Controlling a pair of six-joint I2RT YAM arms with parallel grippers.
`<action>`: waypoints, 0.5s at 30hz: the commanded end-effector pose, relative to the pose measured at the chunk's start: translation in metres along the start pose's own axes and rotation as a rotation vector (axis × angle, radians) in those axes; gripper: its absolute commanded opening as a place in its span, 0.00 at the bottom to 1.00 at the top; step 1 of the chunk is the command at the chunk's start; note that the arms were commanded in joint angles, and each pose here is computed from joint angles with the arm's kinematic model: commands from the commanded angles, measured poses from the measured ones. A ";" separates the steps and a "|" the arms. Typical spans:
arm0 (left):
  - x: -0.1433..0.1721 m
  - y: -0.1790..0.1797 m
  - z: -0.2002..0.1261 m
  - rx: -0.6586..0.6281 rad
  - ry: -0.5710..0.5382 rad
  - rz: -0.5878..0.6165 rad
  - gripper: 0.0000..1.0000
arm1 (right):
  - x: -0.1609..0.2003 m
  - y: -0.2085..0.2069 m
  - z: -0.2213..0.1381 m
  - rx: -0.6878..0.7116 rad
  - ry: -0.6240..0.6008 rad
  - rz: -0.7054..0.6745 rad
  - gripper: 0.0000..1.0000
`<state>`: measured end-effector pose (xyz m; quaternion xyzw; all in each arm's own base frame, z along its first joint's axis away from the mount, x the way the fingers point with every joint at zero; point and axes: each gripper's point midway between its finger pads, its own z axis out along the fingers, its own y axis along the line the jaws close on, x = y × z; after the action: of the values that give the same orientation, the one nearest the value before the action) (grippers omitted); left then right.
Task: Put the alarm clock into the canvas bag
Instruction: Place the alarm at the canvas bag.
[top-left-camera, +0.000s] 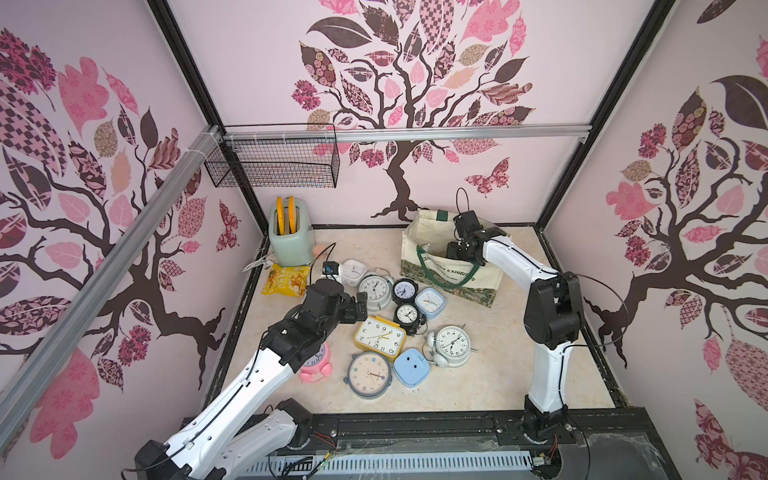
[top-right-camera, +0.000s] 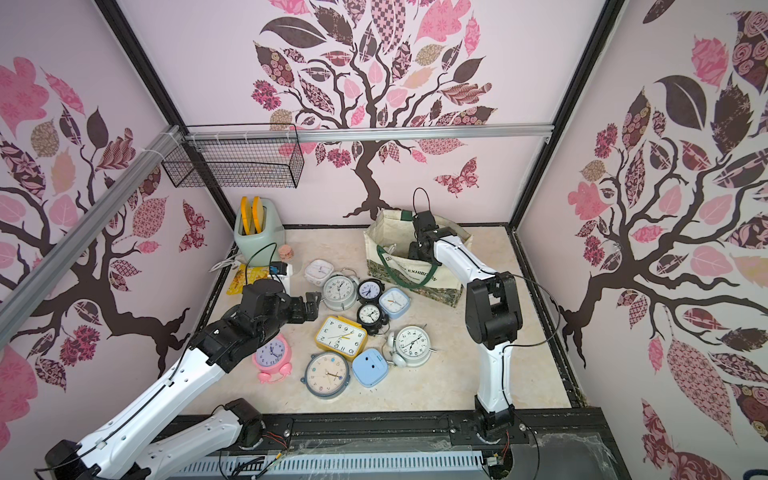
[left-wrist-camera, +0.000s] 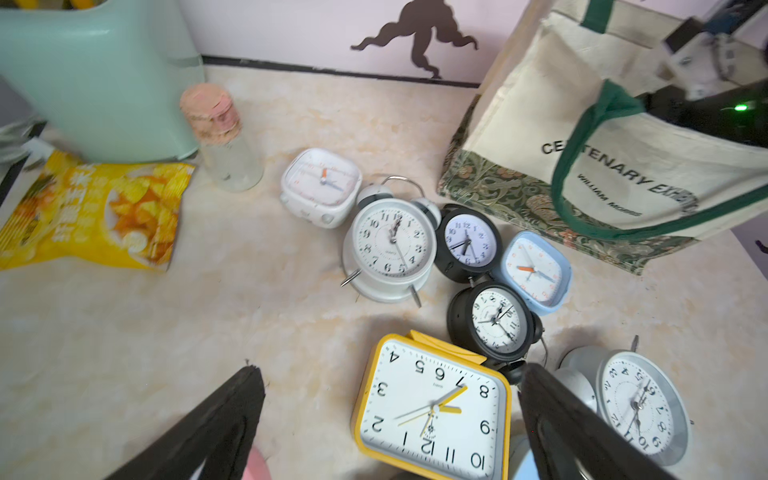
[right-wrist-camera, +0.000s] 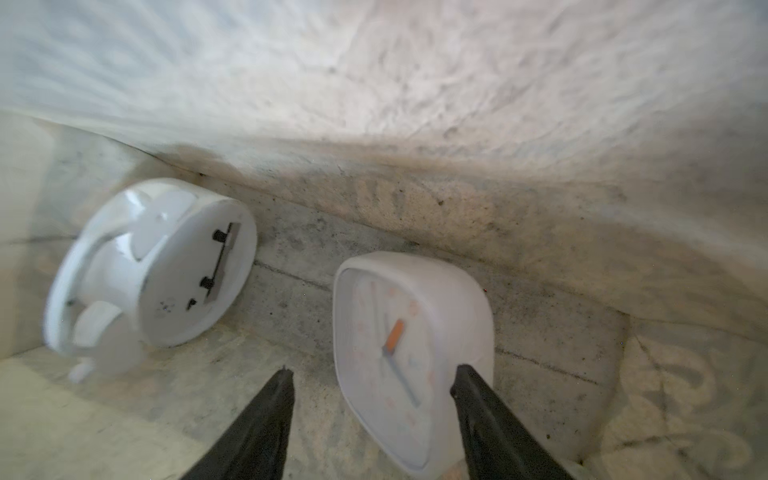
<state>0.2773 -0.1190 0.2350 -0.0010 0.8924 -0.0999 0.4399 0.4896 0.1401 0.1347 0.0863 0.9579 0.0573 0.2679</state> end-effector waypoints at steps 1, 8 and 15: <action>0.017 0.041 -0.016 -0.176 0.139 -0.131 0.98 | -0.033 0.008 -0.069 -0.076 -0.157 0.028 0.72; 0.061 0.091 -0.014 -0.359 0.352 -0.370 0.98 | -0.033 0.010 -0.136 -0.145 -0.306 0.049 0.86; 0.090 0.143 -0.015 -0.597 0.425 -0.600 0.98 | -0.003 0.040 -0.181 -0.265 -0.340 -0.032 1.00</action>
<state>0.2419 0.0034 0.1636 -0.3081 0.9245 0.0159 0.2239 0.4187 0.1567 0.2914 0.0604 0.8869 0.1450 0.4345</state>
